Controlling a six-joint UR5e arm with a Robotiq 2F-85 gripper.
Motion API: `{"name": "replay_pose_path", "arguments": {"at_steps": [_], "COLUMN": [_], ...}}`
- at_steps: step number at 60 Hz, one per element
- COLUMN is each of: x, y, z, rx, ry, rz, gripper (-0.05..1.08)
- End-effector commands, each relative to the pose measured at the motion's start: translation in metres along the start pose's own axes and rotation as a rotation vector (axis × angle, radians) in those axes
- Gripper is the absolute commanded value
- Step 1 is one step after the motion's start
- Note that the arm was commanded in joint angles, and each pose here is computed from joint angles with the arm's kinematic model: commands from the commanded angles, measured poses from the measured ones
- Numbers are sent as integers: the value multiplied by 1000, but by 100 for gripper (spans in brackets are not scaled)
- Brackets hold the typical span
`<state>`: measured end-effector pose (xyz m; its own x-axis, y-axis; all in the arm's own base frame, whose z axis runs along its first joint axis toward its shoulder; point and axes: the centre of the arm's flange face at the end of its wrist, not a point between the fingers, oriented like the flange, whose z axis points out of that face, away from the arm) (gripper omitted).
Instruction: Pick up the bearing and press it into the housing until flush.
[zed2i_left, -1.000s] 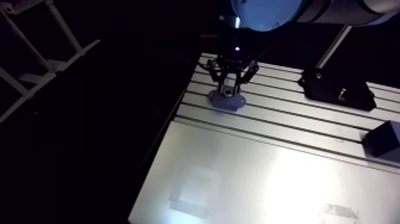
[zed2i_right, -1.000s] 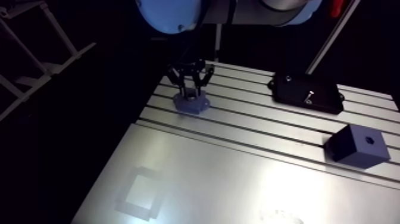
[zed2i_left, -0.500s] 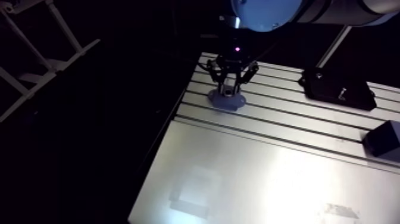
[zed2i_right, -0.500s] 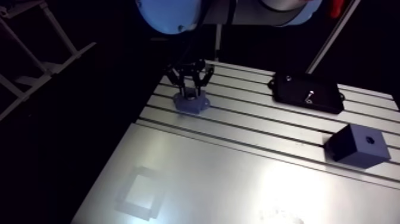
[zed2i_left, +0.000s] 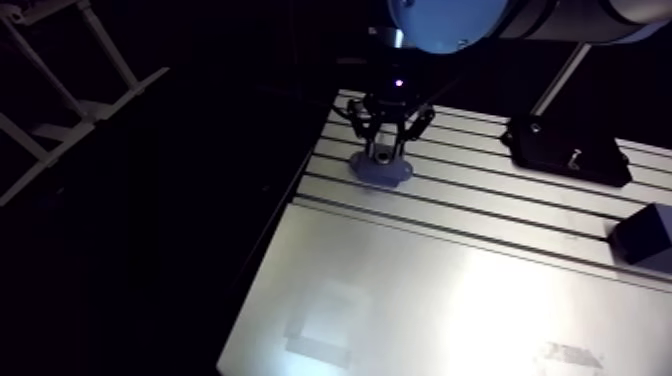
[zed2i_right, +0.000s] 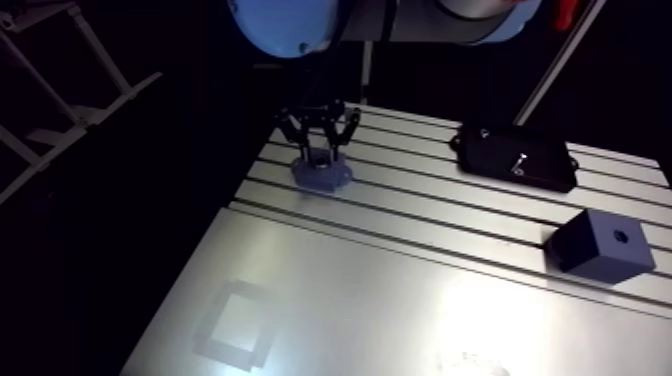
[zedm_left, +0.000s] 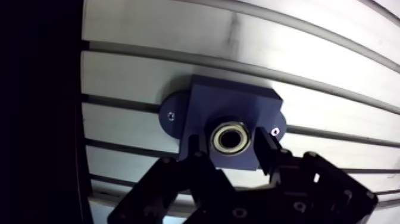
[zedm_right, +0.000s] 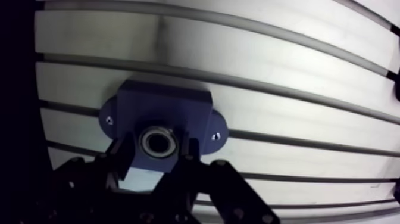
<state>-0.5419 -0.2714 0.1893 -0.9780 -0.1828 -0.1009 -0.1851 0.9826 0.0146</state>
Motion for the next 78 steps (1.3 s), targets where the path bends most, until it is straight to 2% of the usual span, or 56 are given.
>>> {"name": "replay_pose_path", "arguments": {"at_steps": [1,9,10,11,12,13,14,15,16,17,18,19,20,21,23,25,29,35,42,50,78], "x": [0,-1,-1,-1,-2,-2,-3,-3,-3,-3,-5,-5,-6,-6,-6,-6,-7,-7,-8,-6,-2], "y": [0,0,1,1,0,0,0,0,0,0,0,0,0,0,0,0,-1,-2,-4,-5,-3], "z": [-7,-16,-20,-20,-24,-24,-27,-27,-29,-29,-27,-27,-26,-26,-26,-26,-29,-30,-29,-30,-18], "rx": [-1,4,4,4,4,4,2,2,3,3,3,3,2,2,5,5,8,21,27,25,20], "ry": [12,23,27,27,26,26,22,22,12,12,1,1,0,0,2,2,6,5,4,23,21], "rz": [3,13,21,21,32,32,52,52,75,75,88,88,96,96,104,104,108,108,106,102,95], "gripper": [1,1,6,6,26,26,49,49,68,68,78,78,86,86,98,98,106,107,107,107,107]}}
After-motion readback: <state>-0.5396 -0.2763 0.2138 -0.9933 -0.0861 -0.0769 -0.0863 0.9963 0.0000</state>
